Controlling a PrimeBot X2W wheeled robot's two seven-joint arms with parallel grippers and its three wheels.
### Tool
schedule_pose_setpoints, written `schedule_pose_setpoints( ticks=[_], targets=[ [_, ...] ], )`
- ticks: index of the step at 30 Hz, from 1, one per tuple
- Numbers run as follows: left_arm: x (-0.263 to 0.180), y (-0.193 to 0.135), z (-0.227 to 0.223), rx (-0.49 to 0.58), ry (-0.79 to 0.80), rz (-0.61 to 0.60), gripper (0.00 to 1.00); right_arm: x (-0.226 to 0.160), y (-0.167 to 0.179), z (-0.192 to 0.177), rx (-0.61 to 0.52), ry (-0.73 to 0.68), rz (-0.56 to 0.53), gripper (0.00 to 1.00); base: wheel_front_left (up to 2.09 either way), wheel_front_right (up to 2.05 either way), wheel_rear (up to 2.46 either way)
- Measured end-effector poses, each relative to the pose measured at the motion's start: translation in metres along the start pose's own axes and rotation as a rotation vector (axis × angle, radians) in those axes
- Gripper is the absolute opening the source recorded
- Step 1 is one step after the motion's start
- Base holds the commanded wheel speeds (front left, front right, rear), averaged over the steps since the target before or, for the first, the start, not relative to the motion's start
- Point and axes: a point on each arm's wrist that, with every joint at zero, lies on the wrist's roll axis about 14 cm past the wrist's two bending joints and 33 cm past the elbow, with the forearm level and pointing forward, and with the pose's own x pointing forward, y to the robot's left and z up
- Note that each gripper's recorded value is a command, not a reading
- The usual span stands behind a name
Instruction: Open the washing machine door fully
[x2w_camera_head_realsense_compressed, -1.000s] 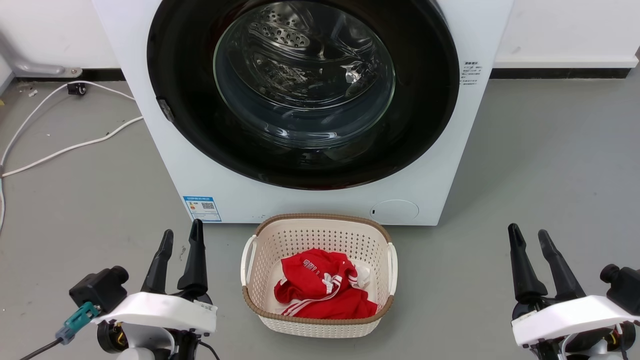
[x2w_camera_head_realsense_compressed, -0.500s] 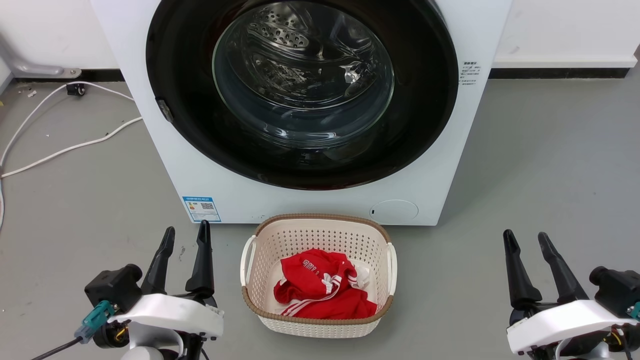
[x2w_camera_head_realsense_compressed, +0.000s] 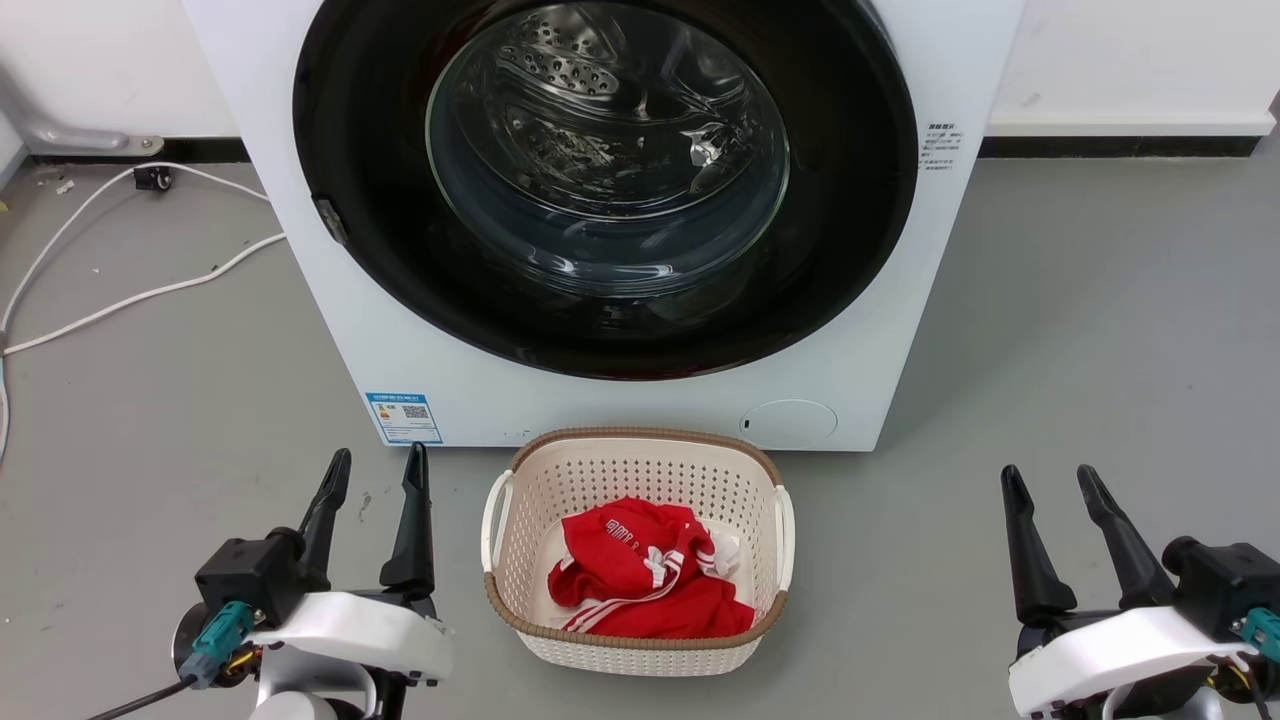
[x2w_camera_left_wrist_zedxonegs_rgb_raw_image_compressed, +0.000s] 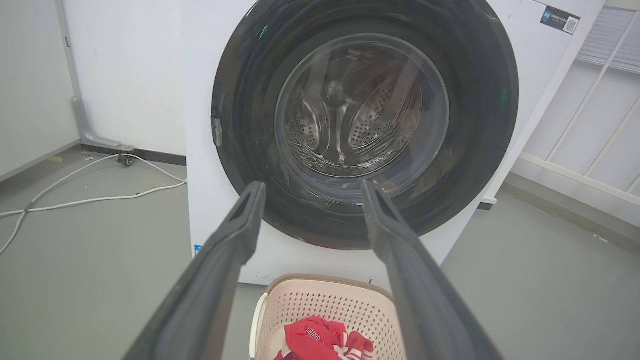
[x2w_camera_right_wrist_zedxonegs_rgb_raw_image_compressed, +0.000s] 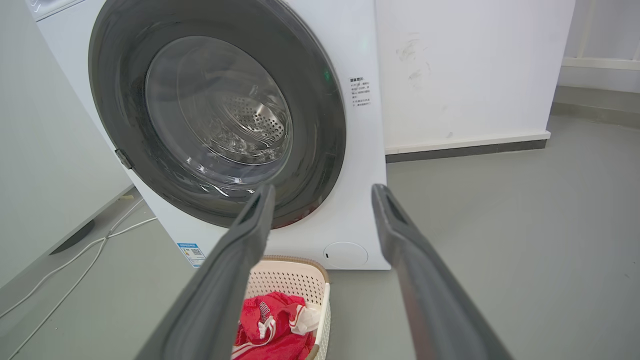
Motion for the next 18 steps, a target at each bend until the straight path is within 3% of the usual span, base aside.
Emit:
schedule_pose_setpoints(
  ticks=[18],
  targets=[
    [0.0013, -0.0083, 0.0045, 0.139, -0.028, -0.038, 1.00, -0.0034, 0.0005, 0.0012, -0.113, -0.006, 0.005, 1.00, 0.00, 0.00, 0.00]
  ],
)
